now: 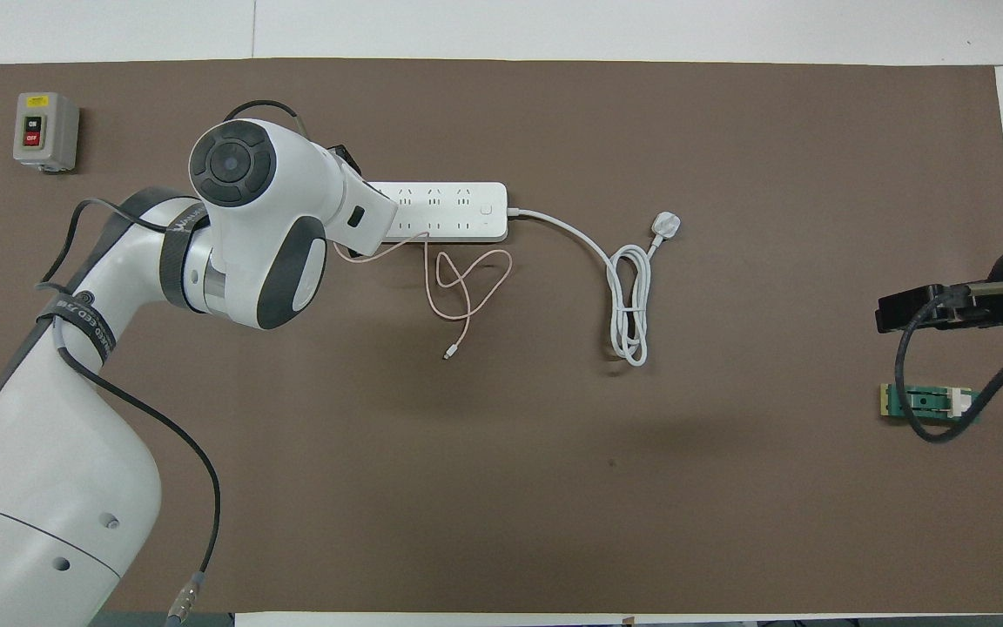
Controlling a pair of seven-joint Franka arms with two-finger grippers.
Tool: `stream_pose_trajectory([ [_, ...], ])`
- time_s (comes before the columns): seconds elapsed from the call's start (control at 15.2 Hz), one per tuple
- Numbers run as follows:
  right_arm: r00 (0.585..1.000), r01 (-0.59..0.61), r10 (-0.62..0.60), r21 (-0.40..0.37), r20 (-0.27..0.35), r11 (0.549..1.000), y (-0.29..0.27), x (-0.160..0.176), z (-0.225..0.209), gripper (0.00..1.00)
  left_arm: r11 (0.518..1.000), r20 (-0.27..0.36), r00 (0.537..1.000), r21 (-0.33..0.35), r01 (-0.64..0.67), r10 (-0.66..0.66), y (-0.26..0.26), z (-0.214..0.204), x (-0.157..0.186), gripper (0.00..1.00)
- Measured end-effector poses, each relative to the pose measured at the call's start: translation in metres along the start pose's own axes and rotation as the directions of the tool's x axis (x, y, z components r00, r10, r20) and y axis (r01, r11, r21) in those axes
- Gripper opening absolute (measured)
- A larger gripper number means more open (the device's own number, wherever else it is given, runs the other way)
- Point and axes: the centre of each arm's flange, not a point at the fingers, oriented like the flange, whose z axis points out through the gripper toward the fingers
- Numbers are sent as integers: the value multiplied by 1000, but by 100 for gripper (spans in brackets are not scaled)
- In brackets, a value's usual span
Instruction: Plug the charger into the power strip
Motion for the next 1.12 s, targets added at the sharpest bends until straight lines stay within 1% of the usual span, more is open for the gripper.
stream_pose_trajectory([
  [1.12,1000,0,0,0,0,1000,0,0,0,100,999,10,1000,-29,-18,19,9,-1,7,32],
])
